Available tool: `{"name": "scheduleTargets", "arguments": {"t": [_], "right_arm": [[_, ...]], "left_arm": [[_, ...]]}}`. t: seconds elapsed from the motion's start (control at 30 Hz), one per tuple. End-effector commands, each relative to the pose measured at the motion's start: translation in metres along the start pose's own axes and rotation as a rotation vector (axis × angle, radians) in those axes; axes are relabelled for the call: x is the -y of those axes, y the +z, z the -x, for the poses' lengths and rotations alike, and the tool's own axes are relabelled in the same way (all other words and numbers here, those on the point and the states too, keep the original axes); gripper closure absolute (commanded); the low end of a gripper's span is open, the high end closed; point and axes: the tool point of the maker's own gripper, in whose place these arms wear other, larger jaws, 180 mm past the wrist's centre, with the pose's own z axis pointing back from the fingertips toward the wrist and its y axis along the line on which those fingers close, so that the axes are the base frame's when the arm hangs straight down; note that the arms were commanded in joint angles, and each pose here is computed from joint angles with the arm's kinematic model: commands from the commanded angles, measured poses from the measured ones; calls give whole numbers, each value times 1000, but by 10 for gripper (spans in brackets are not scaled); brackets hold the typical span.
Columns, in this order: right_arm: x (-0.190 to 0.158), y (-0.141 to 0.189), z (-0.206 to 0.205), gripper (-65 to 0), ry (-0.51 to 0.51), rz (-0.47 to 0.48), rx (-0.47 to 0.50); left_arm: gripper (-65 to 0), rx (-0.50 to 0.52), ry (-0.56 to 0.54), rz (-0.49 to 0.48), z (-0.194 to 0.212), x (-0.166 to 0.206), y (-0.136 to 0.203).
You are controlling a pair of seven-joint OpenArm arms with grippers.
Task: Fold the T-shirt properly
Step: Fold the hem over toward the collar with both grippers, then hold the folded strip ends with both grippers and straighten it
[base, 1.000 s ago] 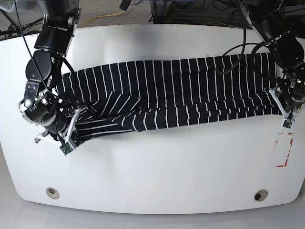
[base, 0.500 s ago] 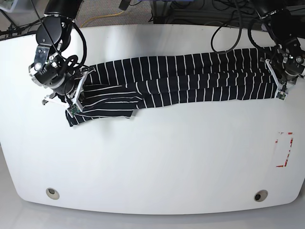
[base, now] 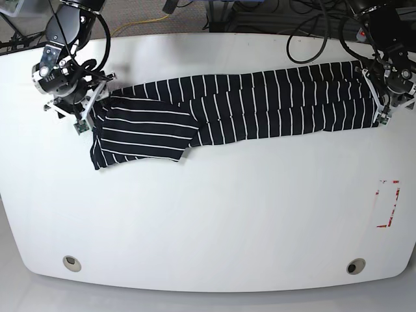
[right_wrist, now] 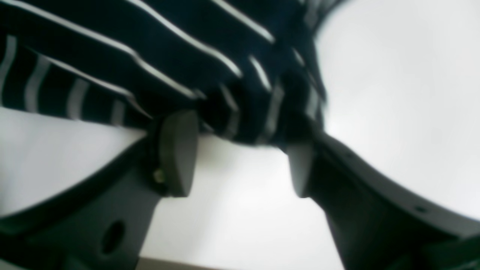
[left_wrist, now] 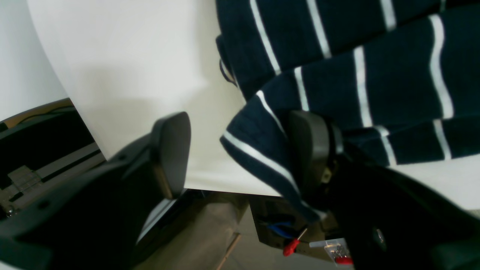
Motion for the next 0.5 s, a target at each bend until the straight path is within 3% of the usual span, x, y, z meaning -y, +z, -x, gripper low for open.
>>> {"name": "scheduleTargets", "arguments": {"t": [0.0,0.17,0.3,0.47], "right_arm": [[8,16,-23,-374,7,21,88],[11,30,-40,-363,-80,-61,188],[-8,34,-57,-363,-105,-169,269],[-22,23,-69,-365,-161,-224,298]], "left_arm": [[-379,48,3,-63,-12,-19,14],[-379,142,14,-94,-34,-27,33],[-379,201,159,-103,-29,-51,40],[-383,295,304,-14,-26,-50,40]]}}
